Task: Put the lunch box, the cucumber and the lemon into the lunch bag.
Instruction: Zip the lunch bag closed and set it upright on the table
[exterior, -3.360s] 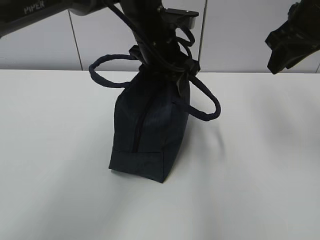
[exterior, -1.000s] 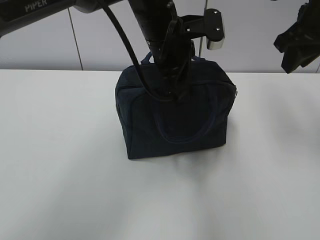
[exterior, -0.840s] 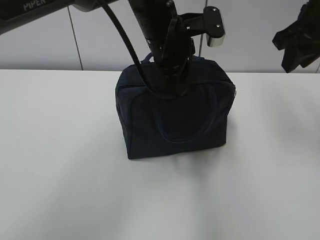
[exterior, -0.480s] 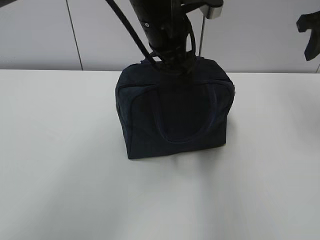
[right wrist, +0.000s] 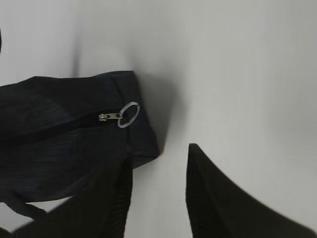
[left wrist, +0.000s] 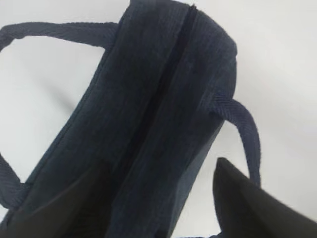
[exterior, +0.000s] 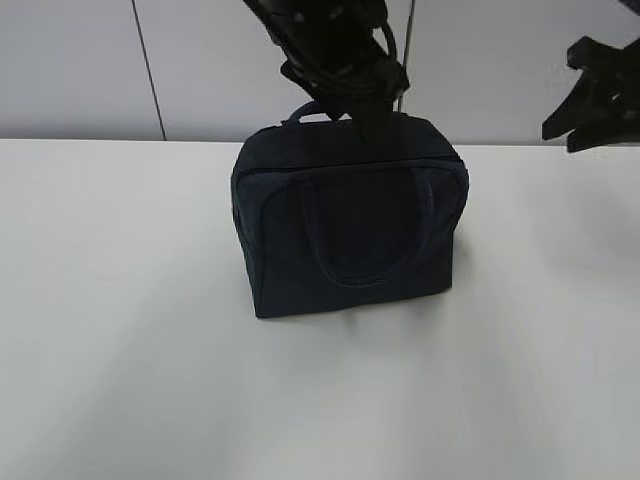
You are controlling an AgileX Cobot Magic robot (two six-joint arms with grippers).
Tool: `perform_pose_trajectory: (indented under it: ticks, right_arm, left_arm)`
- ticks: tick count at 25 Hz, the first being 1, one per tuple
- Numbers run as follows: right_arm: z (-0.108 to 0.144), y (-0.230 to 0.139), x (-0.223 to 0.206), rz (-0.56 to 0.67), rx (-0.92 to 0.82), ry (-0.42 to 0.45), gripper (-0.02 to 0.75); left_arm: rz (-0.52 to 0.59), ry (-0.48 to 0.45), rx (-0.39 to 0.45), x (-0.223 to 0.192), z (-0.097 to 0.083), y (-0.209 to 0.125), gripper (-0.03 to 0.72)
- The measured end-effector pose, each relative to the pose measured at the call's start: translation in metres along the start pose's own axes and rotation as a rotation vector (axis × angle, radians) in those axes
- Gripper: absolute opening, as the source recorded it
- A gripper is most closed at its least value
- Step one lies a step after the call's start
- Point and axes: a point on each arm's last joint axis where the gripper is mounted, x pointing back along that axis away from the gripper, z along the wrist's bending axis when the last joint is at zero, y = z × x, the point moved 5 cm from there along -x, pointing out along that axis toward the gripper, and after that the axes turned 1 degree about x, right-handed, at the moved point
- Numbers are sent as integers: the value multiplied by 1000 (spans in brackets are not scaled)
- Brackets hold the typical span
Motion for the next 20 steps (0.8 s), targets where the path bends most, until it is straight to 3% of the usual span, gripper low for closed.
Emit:
perform_pose_trajectory:
  ticks: [3,8,12,14,20]
  right_arm:
    - [-5,-2,-18,13,-41,104,276]
    - [-29,-7,-34,27,-88,204,264]
    - [-43,-16,-45,16,-157,424,233]
    - [-50,-14,-50,-12,-194,490,231]
    - [-62,-18,-76,0,-266,532,229]
  left_arm:
    - [-16,-22,55,6,-4,2,435]
    - [-35,-25,77,16,-5,4,429]
    - [-37,-25,83,17,-6,4,419]
    - [-37,-25,89,17,-6,4,417]
    - [-38,-25,110,18,-6,4,417]
